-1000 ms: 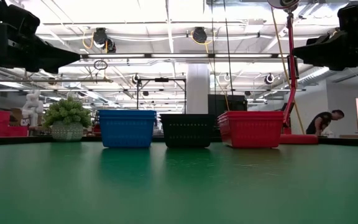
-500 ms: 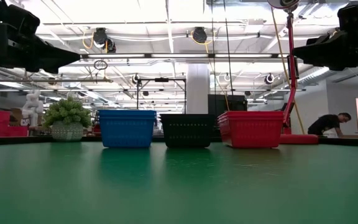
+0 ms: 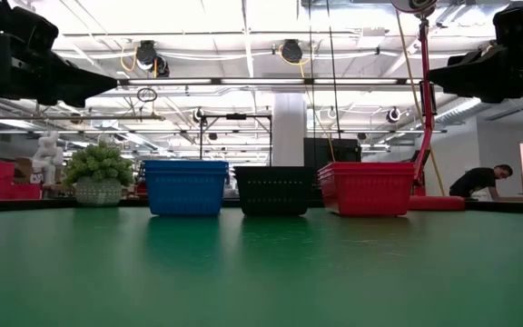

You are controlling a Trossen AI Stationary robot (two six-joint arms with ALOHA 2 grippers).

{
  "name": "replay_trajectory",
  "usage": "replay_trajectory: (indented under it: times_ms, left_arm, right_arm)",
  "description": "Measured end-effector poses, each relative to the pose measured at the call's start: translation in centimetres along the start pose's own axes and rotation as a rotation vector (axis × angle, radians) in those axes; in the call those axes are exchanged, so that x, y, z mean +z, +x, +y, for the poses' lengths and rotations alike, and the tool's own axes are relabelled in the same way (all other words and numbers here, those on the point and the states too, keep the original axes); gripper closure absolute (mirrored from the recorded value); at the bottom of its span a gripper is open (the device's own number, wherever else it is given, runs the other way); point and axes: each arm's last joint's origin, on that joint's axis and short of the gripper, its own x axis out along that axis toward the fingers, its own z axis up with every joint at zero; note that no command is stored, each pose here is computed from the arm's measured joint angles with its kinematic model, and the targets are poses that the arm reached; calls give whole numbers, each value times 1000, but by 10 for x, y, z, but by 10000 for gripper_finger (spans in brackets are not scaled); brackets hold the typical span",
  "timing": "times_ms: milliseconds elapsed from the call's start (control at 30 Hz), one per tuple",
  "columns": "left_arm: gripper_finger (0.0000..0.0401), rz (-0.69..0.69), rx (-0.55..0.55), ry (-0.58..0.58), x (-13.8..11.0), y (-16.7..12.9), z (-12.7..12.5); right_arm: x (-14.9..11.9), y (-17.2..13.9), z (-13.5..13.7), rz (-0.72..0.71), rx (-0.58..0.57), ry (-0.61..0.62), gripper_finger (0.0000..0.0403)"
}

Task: Stack baskets by color
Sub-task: Return to Home Position

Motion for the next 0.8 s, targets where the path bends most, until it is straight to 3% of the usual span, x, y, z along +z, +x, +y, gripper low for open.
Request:
replay_trajectory:
  times_ms: [800]
  left_arm:
    - [370,0,0,1,0,0,0]
  right_arm:
    - [0,0,0,0,0,0,403]
